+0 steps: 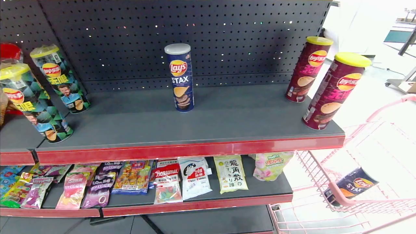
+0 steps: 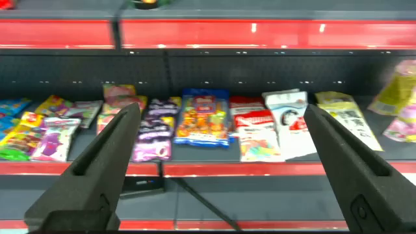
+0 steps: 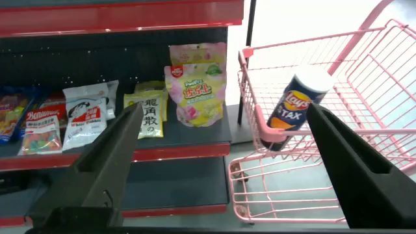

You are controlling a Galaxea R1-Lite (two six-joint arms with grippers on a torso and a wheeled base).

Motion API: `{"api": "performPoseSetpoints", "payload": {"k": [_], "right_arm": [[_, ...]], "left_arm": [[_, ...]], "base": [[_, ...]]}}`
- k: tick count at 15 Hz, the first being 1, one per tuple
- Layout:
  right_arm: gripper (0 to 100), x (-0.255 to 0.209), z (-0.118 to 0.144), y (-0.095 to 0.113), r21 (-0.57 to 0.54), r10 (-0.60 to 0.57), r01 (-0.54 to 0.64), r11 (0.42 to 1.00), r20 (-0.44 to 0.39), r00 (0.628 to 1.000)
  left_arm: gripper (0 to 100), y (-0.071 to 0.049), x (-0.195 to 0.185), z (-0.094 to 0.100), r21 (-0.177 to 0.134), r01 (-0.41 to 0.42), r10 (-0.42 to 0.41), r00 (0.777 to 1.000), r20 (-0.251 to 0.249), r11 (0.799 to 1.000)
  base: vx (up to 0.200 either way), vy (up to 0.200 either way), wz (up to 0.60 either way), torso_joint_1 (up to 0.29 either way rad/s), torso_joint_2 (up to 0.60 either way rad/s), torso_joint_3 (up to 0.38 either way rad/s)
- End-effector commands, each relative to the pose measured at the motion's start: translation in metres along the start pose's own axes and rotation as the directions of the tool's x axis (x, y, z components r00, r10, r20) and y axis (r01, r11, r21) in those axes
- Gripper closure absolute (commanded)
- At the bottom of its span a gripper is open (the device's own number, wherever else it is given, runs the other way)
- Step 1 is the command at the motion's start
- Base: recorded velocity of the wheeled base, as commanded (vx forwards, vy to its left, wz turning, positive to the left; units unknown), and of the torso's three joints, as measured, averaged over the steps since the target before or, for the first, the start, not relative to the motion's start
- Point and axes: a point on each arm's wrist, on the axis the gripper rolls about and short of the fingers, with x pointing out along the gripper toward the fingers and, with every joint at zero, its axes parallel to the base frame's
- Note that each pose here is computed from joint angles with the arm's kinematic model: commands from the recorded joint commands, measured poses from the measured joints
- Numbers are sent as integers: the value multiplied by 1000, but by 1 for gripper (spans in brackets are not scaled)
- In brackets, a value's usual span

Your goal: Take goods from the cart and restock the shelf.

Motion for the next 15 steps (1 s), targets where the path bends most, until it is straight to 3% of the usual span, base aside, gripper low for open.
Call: {"api": "performPoseSetpoints", "payload": {"k": [1,9,13,15], "right_arm": [[0,0,0,0,1,0,0,1000,-1,1000],[0,0,0,0,1,0,0,1000,-1,1000],[0,0,0,0,1,0,0,1000,-1,1000],[0,0,0,0,1,0,0,1000,-1,1000]], "left_arm": [[0,0,0,0,-1,-1,1,1000,-1,1000],[0,0,0,0,-1,-1,1,1000,-1,1000],[0,0,0,0,-1,-1,1,1000,-1,1000],[0,0,0,0,-1,-1,1,1000,-1,1000]], "base": [[0,-200,0,2,2,2],[0,-200,0,2,2,4],[0,0,0,0,0,0],[0,0,-600,0,0,5]]}}
